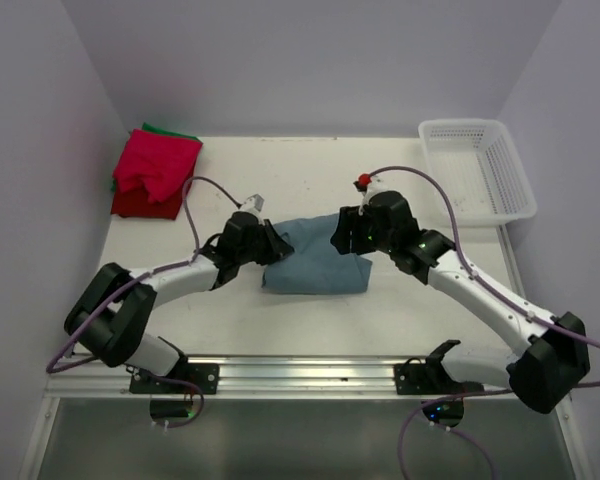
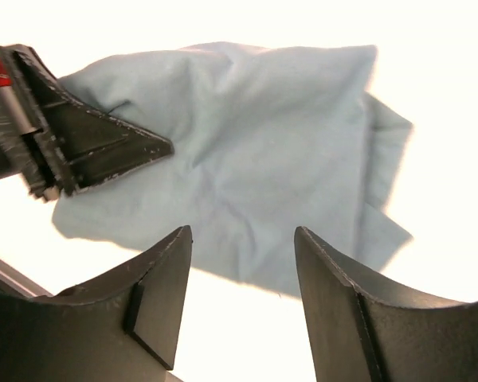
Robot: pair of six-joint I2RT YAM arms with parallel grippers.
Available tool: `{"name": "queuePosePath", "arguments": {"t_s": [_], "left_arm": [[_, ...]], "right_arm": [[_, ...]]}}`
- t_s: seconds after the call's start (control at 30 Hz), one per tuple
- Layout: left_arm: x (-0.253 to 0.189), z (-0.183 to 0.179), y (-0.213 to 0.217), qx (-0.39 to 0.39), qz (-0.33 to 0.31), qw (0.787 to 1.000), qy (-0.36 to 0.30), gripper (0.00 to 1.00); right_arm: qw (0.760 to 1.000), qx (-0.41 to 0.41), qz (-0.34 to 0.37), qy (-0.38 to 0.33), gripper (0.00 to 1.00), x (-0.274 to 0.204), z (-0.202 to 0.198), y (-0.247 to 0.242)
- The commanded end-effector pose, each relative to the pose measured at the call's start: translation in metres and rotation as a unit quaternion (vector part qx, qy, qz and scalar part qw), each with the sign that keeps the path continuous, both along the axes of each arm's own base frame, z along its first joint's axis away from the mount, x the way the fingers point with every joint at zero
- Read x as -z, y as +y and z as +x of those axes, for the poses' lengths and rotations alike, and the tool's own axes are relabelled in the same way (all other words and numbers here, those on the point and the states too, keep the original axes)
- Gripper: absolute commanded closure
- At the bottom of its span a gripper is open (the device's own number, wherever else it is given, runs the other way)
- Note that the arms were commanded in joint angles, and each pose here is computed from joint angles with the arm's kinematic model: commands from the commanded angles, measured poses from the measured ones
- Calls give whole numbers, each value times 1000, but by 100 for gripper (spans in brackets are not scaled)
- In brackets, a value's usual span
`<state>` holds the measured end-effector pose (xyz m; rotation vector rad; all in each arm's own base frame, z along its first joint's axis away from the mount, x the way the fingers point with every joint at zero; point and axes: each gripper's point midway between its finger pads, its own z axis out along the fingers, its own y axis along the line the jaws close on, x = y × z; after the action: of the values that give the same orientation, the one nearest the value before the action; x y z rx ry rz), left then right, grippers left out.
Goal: Fold and stack the t-shirts
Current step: Neatly place the folded tshirt to the corner
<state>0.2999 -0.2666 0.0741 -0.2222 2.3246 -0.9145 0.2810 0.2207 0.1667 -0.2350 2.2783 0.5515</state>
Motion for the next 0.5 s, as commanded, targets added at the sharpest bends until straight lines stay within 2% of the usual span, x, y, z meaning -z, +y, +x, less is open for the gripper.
{"name": "queuePosePath", "arguments": {"t_s": [0.0, 0.1, 0.3, 0.47], "left_arm": [[-39, 23, 29, -33, 18, 997, -62, 100], [-60, 36, 46, -53, 4, 995, -82, 100], [-99, 63, 68, -89, -12, 988, -122, 100], [-151, 100, 93, -120, -22, 976, -183, 100]], "right_arm": [[999, 13, -23, -38, 41, -34, -2, -19], [999, 19, -25, -42, 41, -37, -6, -26], [999, 20, -38, -12, 42, -11, -14, -29], [999, 22, -42, 8, 44, 8, -21, -32]]}}
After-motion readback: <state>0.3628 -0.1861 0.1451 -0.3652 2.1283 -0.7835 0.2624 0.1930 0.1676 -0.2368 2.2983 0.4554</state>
